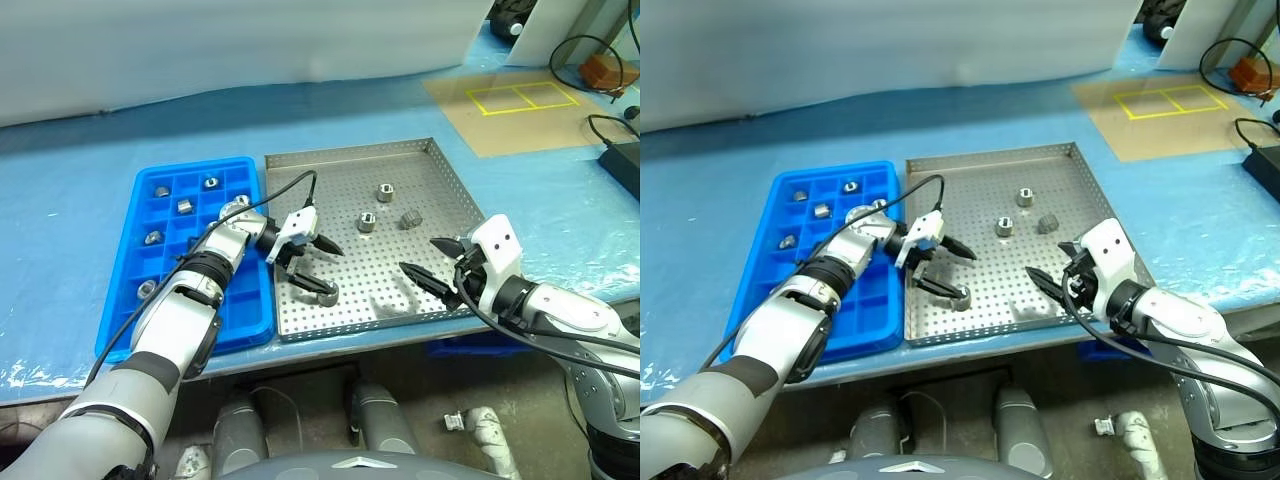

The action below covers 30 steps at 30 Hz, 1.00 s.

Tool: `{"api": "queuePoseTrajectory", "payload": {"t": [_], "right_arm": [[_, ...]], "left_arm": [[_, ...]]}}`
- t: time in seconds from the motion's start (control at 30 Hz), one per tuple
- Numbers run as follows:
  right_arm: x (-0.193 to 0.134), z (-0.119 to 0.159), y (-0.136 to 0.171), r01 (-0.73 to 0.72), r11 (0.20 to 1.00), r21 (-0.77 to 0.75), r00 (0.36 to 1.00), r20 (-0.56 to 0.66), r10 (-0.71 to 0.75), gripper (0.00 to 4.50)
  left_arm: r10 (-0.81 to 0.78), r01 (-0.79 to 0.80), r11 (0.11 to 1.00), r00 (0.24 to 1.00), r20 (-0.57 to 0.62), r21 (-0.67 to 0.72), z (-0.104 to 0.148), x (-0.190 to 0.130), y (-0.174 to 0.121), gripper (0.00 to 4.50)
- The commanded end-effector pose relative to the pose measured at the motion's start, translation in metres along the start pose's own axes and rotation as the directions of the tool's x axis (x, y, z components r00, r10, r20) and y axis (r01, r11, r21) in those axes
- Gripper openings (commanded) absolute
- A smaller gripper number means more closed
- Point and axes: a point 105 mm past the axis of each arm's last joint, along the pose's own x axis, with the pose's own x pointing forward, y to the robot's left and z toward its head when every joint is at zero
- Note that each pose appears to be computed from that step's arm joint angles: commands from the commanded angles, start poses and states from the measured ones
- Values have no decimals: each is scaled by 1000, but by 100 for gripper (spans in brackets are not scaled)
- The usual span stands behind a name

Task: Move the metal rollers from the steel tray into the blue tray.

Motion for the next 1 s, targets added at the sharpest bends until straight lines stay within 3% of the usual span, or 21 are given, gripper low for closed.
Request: {"api": "queuePoseTrajectory", "payload": {"t": [0.03,0.23,0.4,0.7,1.0], "right_arm": [[0,10,3,-13,999,-36,999,29,14,387],[3,8,3,-24,999,-36,999,20,25,387],[7,10,7,-51,998,-33,998,24,52,387],[14,15,9,-69,997,-35,997,40,70,387],[15,13,8,-69,997,-33,997,36,71,387]], "left_arm": [[-9,8,1000,1000,11,9,2,-8,-3,448],[-42,42,999,999,4,-12,-10,-6,-17,448],[-36,36,999,999,39,-3,-2,-11,-21,448],[-22,28,990,999,-45,140,-1,-9,-24,448],[75,-95,984,988,137,147,31,9,-8,448]]}}
